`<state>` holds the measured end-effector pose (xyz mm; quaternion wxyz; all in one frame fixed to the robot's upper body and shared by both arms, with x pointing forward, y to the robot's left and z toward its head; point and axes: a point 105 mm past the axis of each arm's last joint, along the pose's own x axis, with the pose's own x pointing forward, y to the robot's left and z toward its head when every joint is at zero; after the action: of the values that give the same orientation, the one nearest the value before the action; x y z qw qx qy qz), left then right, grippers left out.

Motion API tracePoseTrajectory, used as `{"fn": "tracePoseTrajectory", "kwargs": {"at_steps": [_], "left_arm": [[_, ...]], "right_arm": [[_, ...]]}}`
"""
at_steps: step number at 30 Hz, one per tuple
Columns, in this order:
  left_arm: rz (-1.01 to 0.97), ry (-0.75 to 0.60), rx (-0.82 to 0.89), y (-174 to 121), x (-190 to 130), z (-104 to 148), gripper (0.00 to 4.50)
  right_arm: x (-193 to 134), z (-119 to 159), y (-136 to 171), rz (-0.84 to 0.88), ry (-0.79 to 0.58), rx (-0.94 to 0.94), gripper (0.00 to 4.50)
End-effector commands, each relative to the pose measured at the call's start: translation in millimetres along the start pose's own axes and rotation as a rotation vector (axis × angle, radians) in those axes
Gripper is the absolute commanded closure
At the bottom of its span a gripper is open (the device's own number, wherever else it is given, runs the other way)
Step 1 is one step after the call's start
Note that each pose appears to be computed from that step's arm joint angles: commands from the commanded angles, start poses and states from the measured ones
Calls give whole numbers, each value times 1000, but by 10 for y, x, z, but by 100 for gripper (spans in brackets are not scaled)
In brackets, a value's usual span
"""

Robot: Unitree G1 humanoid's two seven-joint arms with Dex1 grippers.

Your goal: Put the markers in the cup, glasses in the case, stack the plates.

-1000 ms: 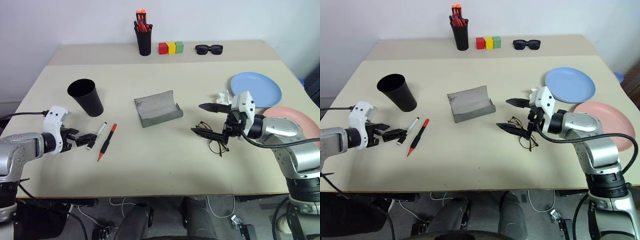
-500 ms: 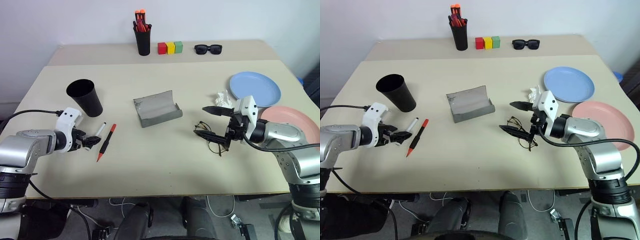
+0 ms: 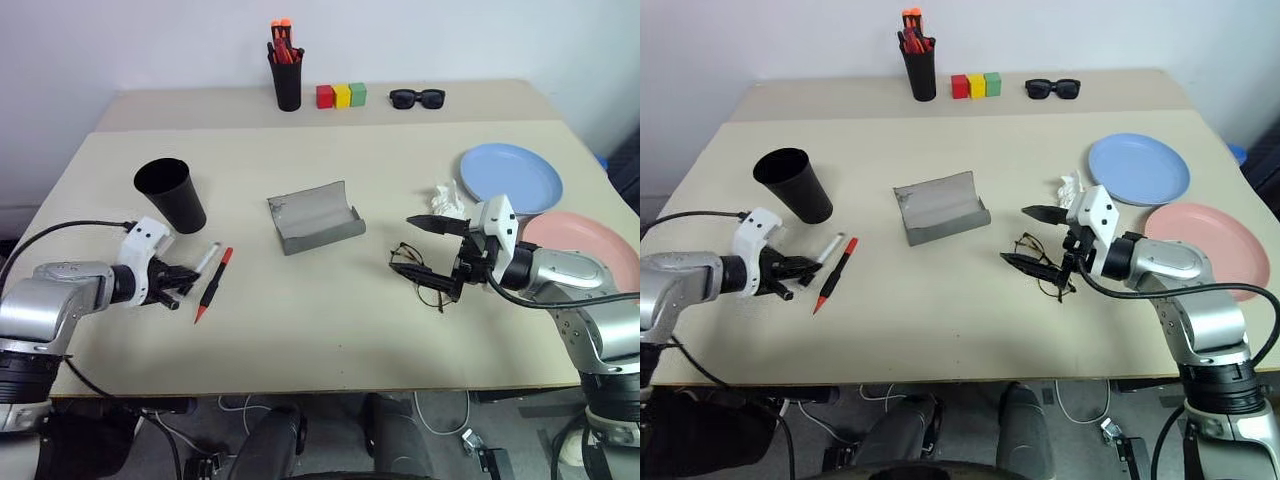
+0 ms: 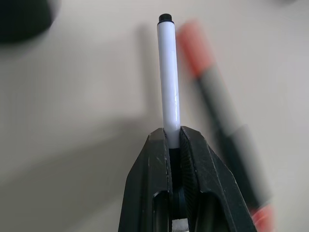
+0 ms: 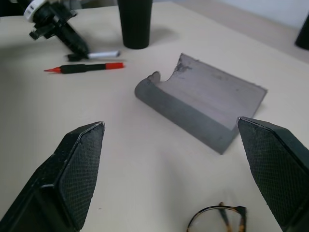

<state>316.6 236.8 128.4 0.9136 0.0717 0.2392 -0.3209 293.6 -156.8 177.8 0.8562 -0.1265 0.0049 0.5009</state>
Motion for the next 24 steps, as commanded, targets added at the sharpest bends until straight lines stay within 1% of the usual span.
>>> {"fn": "tracePoseTrajectory", "kwargs": {"at_steps": [1, 3, 5, 8, 10, 11, 13, 15, 17, 24], "left_arm": [[40, -327, 153, 36, -200, 703, 446], [60, -447, 194, 37, -241, 907, 446], [54, -600, 227, 0, -288, 1120, 446], [129, -740, 266, 62, -364, 1357, 446], [218, -848, 200, 219, -476, 1509, 446], [258, -882, 181, 292, -522, 1553, 446], [411, -948, 177, 501, -676, 1613, 446], [535, -976, 134, 701, -790, 1581, 446], [579, -978, 63, 824, -793, 1503, 446], [598, -899, 87, 863, -562, 1355, 446]], "right_arm": [[-53, 167, -69, -8, -63, -13, 0], [-29, 245, -103, -15, -111, 13, 0], [5, 273, -123, -19, -122, 8, 0], [35, 276, -118, -11, -119, 4, 0], [39, 285, -125, -10, -121, 8, 0], [39, 285, -128, -10, -120, 8, 0], [35, 283, -129, -8, -116, 9, 0], [32, 288, -135, -10, -112, 7, 0], [36, 301, -142, -11, -113, 5, 0], [72, 346, -134, -4, -112, -13, 0]]}}
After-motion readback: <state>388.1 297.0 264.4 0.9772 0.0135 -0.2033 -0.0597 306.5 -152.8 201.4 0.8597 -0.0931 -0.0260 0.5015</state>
